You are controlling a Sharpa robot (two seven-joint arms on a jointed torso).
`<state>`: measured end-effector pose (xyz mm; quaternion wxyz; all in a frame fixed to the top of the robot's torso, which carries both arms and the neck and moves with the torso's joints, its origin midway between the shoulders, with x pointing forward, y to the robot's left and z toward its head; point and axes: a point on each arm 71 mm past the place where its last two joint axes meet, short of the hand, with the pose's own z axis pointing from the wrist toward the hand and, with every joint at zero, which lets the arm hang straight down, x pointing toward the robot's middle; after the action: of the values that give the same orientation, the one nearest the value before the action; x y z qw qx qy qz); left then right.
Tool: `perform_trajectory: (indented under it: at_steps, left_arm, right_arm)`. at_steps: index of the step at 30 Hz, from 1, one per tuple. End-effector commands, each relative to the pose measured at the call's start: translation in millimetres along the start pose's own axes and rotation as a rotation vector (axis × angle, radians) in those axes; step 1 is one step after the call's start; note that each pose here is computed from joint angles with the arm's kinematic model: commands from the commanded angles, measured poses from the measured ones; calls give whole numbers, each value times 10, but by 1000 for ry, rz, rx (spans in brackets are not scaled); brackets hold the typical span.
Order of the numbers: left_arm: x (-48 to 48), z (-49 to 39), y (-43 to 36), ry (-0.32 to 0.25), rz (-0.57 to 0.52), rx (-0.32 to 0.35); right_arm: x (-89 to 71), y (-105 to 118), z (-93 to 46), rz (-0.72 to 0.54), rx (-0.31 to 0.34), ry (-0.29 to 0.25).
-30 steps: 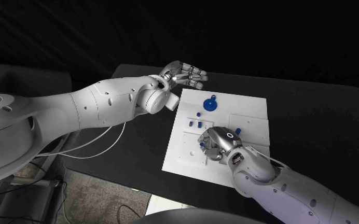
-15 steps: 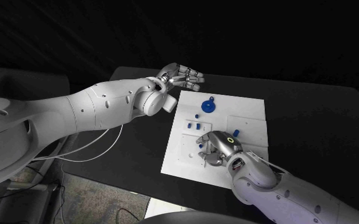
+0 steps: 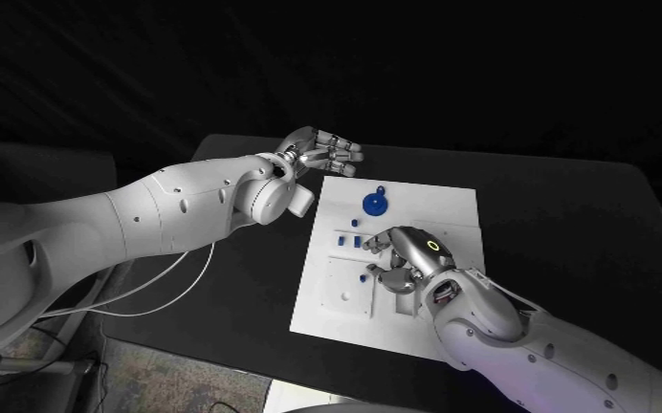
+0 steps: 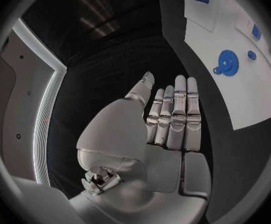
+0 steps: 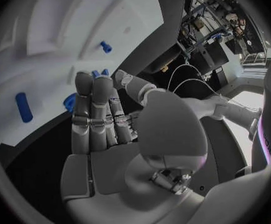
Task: Assemble the parts on the task board
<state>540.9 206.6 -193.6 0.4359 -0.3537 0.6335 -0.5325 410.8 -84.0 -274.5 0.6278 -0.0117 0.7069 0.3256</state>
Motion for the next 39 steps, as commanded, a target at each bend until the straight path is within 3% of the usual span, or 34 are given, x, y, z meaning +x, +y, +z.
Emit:
perform_trajectory:
  at_steps: [1,8,15,22,39]
  left_arm:
    - [6,1,-15,18,-9,12]
    - [13,-13,-24,51,-1,30]
    - [8,-28,-28,81,7,43]
    - [18,-35,-29,108,12,49]
    - [14,-39,-35,102,16,57]
  right_arm:
    - [-107,-10,0,10,17,26]
    - [-415,-207,-4,-64,43,68]
    - [-578,-447,6,-137,56,120]
    - [-623,-589,17,-177,44,170]
    - [-639,-797,70,-279,109,173]
